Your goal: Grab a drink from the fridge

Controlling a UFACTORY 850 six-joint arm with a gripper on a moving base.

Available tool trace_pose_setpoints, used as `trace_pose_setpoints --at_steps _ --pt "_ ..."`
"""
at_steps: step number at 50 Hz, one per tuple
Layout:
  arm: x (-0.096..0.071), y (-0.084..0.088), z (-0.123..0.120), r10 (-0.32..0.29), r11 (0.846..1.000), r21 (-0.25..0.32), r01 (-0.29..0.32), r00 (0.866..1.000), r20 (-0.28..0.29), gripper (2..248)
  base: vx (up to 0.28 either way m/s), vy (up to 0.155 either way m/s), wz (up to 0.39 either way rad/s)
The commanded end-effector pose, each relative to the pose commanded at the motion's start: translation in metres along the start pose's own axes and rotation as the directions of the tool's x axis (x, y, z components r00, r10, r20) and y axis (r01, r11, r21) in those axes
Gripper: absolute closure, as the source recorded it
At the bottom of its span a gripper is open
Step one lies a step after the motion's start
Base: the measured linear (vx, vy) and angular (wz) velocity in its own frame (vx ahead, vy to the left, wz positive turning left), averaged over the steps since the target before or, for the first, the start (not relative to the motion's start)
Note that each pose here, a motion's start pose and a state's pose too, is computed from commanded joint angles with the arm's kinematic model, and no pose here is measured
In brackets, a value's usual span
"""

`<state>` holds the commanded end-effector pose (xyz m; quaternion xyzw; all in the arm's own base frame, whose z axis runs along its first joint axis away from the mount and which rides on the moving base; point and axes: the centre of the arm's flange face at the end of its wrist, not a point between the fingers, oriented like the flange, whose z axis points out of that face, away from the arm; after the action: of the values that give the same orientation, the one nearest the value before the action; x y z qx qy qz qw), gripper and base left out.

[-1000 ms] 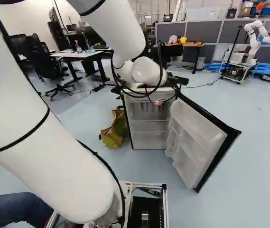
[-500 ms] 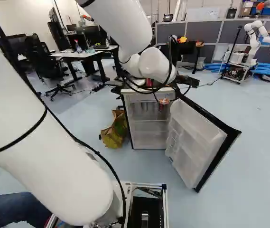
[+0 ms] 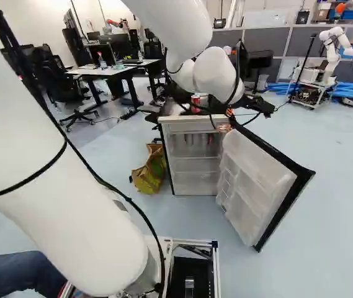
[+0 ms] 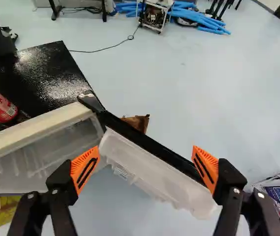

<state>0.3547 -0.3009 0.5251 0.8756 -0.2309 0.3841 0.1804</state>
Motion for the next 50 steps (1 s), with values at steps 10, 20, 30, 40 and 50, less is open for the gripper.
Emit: trace_pose_setpoints --at_steps 10,20,30,40,50 --pt "0.004 0.012 0.013 0.014 1.000 -0.015 -0.013 0.998 0.065 3 0.000 0.000 0.000" --pt "0.011 0.023 0.027 0.027 0.999 -0.029 -0.024 0.995 0.101 3 0.000 0.000 0.000" --pt "0.020 0.034 0.041 0.043 0.998 -0.042 -0.039 0.993 0.111 3 0.000 0.000 0.000" --pt "0.028 0.045 0.055 0.087 0.995 -0.055 -0.081 0.988 0.129 3 0.000 0.000 0.000" --pt "0.034 0.055 0.069 0.146 0.988 -0.067 -0.137 0.977 0.157 3 0.000 0.000 0.000"
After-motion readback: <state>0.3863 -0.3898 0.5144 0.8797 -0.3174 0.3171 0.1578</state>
